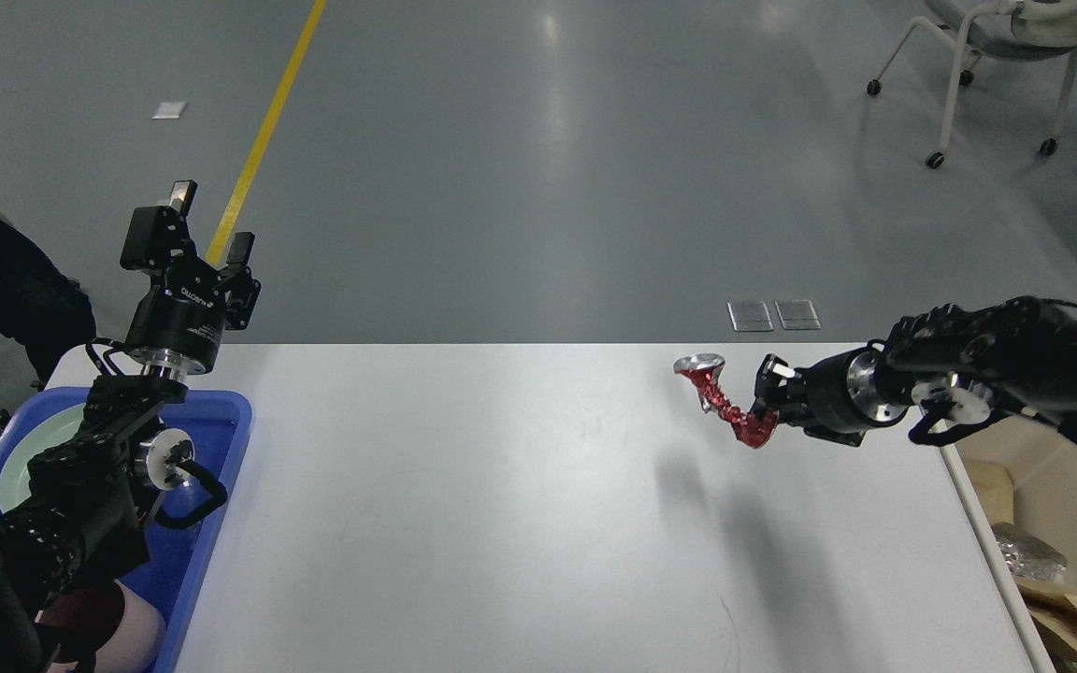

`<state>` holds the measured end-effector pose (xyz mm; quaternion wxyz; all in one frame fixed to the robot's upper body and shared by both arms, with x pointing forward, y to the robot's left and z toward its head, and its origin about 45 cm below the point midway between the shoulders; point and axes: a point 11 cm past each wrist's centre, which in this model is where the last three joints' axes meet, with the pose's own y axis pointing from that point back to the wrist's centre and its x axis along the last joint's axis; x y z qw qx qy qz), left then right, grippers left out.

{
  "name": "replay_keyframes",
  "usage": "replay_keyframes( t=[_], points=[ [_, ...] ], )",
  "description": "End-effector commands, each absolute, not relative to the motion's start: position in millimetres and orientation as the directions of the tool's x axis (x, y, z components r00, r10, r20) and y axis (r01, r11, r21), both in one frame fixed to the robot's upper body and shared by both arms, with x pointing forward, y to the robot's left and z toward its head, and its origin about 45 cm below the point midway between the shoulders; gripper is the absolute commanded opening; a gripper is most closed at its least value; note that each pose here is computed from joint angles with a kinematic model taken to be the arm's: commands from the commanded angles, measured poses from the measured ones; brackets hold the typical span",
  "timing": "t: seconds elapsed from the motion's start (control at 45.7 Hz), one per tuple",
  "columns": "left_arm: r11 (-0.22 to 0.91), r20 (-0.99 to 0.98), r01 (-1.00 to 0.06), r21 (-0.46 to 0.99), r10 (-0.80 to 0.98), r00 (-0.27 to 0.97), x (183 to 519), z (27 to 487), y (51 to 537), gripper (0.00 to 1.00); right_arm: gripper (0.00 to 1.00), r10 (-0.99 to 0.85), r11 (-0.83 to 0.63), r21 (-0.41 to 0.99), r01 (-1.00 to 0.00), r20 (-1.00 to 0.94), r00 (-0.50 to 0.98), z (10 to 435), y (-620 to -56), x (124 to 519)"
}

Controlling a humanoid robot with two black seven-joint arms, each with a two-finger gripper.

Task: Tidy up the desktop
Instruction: 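Carry the red can over the white bin and release it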

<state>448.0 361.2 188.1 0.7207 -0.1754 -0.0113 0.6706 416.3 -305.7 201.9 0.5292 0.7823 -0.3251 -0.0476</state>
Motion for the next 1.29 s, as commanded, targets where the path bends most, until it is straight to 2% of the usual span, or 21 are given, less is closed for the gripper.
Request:
replay_keyframes(
  t=[0.0,0.131,0.241,0.438,0.547,0.635,0.876,0.941,1.007,1.051,1.094,1.138,1.16,1.27],
  points=[
    [0.04,-0.218,-0.963,-0.267,0.971,0.101,448,188,361,0.96,0.0,-0.593,-0.283,0.794,-0.539,0.297,0.749,273,-318,439],
    [0.039,-0.219,-0.963,-0.268,0.971,0.1,448,188,361,0.96,0.0,-0.604,-0.261,0.759,-0.596,0.354,0.715,300,-334,454],
    [0.039,-0.219,-0.962,-0.269,0.971,0.101,448,189,361,0.96,0.0,-0.619,-0.208,0.745,-0.634,0.402,0.675,305,-354,462],
    [0.039,-0.219,-0.963,-0.268,0.971,0.1,448,188,361,0.96,0.0,-0.684,-0.025,0.763,-0.646,0.459,0.568,247,-432,453],
    [0.039,-0.219,-0.963,-0.268,0.971,0.1,448,188,361,0.96,0.0,-0.704,0.093,0.77,-0.631,0.499,0.506,221,-485,430],
    [0.039,-0.219,-0.963,-0.268,0.971,0.1,448,188,361,0.96,0.0,-0.73,0.216,0.734,-0.644,0.559,0.392,213,-534,407],
    [0.039,-0.219,-0.963,-0.268,0.971,0.1,448,188,361,0.96,0.0,-0.737,0.389,0.698,-0.601,0.627,0.251,154,-576,350],
    [0.039,-0.219,-0.963,-0.268,0.971,0.1,448,188,361,0.96,0.03,-0.729,0.414,0.701,-0.58,0.637,0.249,143,-582,337],
    [0.039,-0.219,-0.963,-0.268,0.971,0.1,448,188,361,0.96,0.15,-0.721,0.433,0.705,-0.562,0.645,0.253,135,-586,326],
    [0.039,-0.219,-0.963,-0.268,0.971,0.1,448,188,361,0.96,0.35,-0.713,0.45,0.705,-0.548,0.653,0.255,128,-590,318],
    [0.041,-0.218,-0.963,-0.266,0.971,0.101,448,188,361,0.96,0.62,-0.699,0.474,0.693,-0.543,0.672,0.247,125,-594,312],
    [0.039,-0.219,-0.963,-0.268,0.971,0.1,448,188,361,0.96,0.96,-0.675,0.507,0.667,-0.545,0.701,0.229,125,-598,309],
    [0.04,-0.218,-0.963,-0.267,0.971,0.101,448,188,361,0.96,1.0,-0.665,0.521,0.654,-0.549,0.714,0.22,126,-599,308],
    [0.039,-0.219,-0.963,-0.268,0.971,0.1,448,188,361,0.96,1.0,-0.649,0.544,0.636,-0.548,0.732,0.206,119,-599,304]
  ],
)
